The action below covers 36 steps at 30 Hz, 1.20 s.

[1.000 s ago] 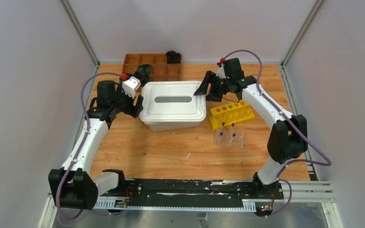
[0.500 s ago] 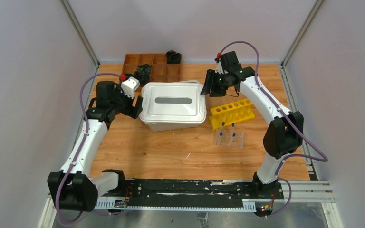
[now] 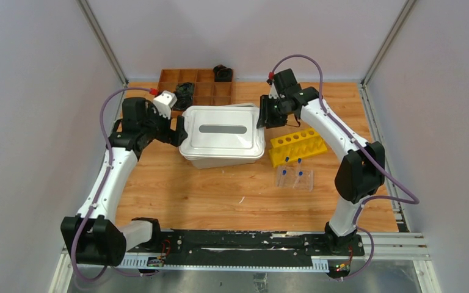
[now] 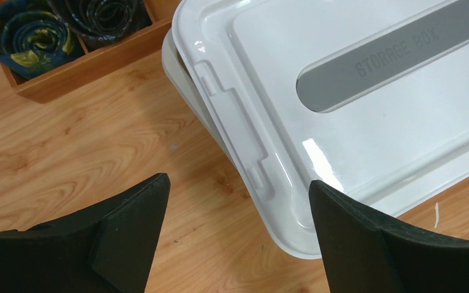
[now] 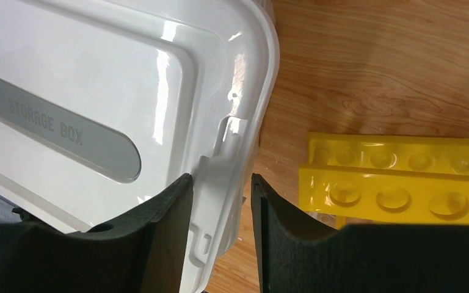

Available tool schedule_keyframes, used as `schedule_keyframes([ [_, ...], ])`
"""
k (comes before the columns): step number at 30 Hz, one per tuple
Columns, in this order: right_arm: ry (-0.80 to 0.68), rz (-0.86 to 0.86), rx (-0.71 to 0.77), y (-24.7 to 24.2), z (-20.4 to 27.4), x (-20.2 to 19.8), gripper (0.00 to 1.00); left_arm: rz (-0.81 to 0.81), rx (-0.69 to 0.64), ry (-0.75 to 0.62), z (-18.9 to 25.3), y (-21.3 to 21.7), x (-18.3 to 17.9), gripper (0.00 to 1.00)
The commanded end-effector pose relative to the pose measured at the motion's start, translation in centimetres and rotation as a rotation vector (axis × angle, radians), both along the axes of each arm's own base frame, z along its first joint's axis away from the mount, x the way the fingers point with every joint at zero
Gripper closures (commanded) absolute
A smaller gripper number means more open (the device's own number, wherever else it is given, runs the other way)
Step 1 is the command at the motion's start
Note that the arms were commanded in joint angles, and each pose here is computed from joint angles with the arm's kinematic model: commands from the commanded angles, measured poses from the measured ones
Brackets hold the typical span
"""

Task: Organize the chemistry lab equipment

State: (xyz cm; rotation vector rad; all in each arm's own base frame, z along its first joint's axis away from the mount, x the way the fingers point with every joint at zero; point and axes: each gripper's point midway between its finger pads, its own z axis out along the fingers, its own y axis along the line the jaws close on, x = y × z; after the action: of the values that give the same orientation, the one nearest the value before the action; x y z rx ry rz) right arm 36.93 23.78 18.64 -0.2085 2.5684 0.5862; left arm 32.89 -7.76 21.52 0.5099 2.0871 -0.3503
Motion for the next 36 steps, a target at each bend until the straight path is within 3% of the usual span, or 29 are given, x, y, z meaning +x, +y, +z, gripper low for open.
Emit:
schedule_keyframes([
  [1,-0.021,0.03,-0.036,0.2,0.2,0.5,0.57,-0.001,-0.019,0.027,-0.9,-0.3,0.6,0.11],
  [12,-0.02,0.052,-0.04,1.2,-0.7,2.4,0.6,0.012,0.006,0.047,-2.6,0.1,0.6,0.15],
  [25,-0.059,0.076,-0.04,2.4,-0.7,5.3,0.61,0.004,-0.012,0.076,-4.0,-0.1,-2.1,0.2],
  [36,-0.049,0.052,-0.085,1.3,-1.8,5.2,0.62,-0.039,-0.077,0.096,-3.8,-1.4,-2.9,0.21],
])
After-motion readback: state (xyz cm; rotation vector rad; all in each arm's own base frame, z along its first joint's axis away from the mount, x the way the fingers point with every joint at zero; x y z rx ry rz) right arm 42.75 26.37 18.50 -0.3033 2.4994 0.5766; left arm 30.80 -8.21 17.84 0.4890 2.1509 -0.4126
